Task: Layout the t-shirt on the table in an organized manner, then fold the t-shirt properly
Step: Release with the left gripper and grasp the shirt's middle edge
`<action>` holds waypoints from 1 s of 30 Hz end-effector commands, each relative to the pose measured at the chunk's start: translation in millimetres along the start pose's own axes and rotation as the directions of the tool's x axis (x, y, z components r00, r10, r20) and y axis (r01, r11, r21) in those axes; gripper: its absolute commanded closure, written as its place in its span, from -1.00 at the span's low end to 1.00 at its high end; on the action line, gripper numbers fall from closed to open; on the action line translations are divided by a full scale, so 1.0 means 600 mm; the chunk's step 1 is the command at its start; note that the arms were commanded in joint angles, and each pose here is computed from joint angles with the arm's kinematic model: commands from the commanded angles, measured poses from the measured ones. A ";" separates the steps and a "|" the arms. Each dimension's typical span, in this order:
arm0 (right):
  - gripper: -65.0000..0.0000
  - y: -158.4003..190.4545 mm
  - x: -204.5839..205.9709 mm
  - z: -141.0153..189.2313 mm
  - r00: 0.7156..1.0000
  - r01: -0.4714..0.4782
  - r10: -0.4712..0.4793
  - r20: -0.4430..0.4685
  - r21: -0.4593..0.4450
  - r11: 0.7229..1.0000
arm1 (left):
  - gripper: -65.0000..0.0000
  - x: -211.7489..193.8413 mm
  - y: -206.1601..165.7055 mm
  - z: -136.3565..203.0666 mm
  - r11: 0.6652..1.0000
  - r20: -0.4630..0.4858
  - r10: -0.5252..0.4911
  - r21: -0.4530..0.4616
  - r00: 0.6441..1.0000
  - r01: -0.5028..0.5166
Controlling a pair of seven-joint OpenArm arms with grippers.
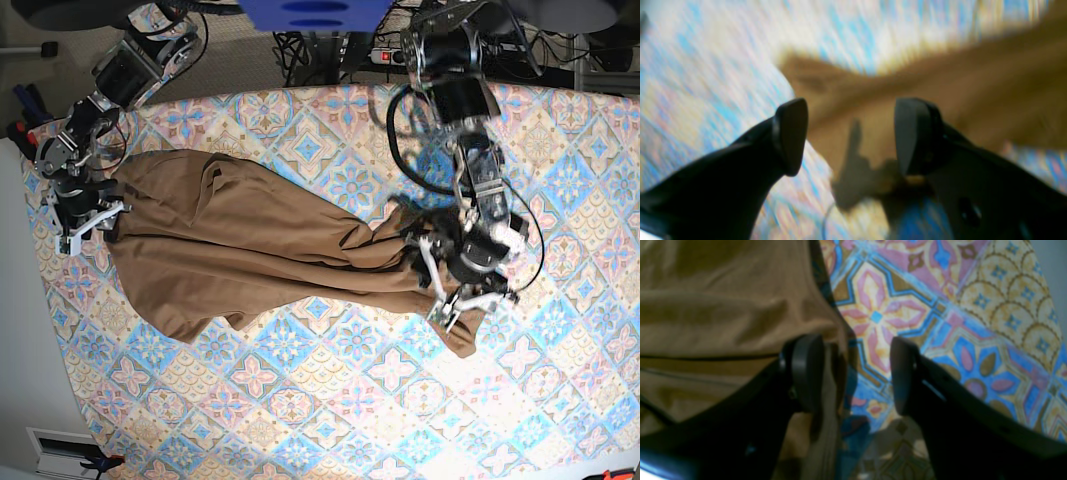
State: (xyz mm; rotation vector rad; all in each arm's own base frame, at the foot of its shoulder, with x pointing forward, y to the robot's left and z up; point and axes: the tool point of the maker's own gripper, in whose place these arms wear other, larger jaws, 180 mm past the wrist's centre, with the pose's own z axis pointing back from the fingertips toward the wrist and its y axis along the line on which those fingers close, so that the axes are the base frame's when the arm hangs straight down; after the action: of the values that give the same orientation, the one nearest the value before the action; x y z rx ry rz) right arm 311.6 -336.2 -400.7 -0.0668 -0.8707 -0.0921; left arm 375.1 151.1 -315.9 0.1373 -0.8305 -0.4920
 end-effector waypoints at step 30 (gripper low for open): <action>0.04 -0.011 0.031 0.004 0.998 -0.003 0.004 0.057 -0.009 1.000 | -0.19 -0.113 -0.167 -0.034 0.916 -0.199 -0.332 -0.301 0.922 0.265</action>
State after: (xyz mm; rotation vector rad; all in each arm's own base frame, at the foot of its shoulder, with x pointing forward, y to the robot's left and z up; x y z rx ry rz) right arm 310.4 -335.1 -403.2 -0.0608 -0.8655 -0.0941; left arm 305.5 93.2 -414.4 0.0599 -0.4565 -0.8645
